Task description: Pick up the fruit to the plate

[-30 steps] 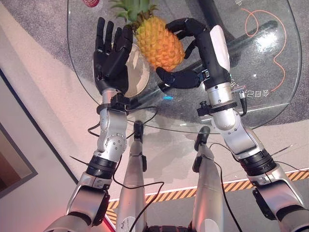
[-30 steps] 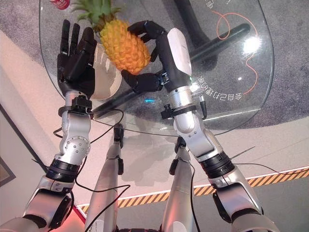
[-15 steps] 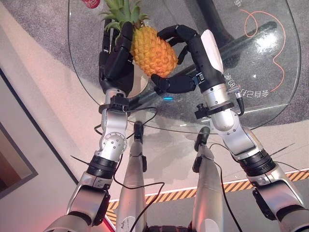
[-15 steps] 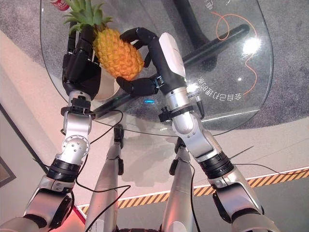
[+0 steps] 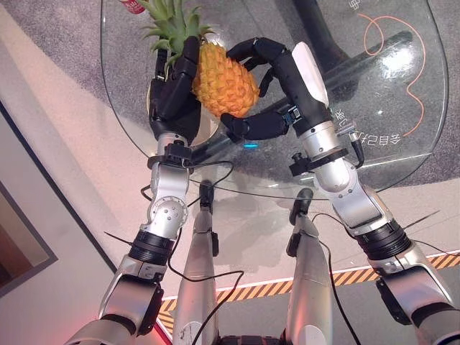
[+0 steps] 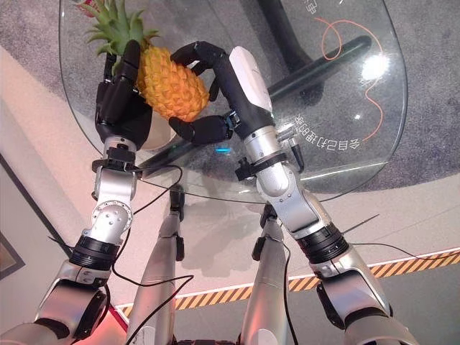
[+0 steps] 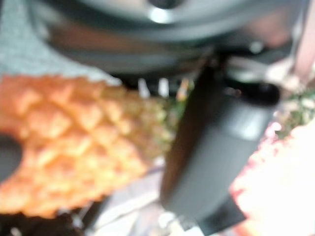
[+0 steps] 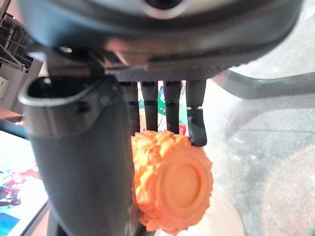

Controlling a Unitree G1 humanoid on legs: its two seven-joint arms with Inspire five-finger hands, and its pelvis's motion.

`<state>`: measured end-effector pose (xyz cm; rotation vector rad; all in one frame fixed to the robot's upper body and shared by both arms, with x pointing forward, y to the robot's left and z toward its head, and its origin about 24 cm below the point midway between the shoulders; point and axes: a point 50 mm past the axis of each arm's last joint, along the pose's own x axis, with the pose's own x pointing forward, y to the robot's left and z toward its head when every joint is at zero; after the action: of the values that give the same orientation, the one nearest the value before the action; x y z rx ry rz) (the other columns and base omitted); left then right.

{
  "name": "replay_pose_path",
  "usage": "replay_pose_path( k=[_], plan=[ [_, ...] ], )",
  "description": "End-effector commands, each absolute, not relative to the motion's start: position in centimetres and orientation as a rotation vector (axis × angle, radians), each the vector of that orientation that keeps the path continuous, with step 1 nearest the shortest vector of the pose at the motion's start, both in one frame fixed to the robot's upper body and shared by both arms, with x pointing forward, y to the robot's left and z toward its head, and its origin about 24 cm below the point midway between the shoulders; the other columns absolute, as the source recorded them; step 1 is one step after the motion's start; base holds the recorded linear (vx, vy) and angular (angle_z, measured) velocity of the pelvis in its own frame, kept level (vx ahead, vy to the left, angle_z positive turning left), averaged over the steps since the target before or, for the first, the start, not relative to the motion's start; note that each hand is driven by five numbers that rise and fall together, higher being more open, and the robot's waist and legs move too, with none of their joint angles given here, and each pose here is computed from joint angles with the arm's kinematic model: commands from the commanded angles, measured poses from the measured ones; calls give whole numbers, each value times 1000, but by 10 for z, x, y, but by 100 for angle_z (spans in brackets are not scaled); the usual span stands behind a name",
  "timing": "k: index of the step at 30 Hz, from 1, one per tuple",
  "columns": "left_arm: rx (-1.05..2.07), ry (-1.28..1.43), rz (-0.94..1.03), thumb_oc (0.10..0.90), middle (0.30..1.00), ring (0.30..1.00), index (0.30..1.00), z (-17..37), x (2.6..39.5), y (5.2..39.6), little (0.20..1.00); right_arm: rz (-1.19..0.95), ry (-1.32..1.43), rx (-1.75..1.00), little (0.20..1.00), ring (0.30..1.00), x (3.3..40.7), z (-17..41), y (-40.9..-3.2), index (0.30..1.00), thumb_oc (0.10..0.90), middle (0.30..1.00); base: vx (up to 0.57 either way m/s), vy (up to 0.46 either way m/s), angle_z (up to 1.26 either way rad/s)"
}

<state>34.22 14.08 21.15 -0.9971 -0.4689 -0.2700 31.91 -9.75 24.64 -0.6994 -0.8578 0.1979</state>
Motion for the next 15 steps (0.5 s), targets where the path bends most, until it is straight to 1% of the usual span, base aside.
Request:
replay_pose_path(
  k=[1,2,3,4,5,10,15],
  plan=[
    [-914,-689,-599,800,900,900,900,278,322,106,900,444,-1345,-586,200,300,250,309,-46,300,100,300,0,0,0],
    [-911,-688,-598,800,900,900,900,278,322,106,900,445,-1345,-590,200,300,250,309,-46,300,100,300,0,0,0],
    [-905,-694,-600,493,636,636,636,278,323,107,593,449,-1345,-603,200,300,250,309,-46,300,100,300,0,0,0],
    [-903,-696,-599,407,564,564,564,278,323,107,507,449,-1345,-605,200,300,250,308,-46,300,100,300,0,0,0],
    [-896,-704,-591,100,300,300,300,278,323,109,200,452,-1344,-615,200,300,251,308,-46,300,100,300,0,0,0],
    [-875,-732,-576,100,300,300,300,281,323,113,200,445,-1348,-634,200,300,252,310,-48,300,100,300,0,0,0],
    [-835,-790,-513,100,300,300,300,283,321,119,200,432,-1345,-640,200,300,254,308,-52,300,100,300,0,0,0]
  ],
)
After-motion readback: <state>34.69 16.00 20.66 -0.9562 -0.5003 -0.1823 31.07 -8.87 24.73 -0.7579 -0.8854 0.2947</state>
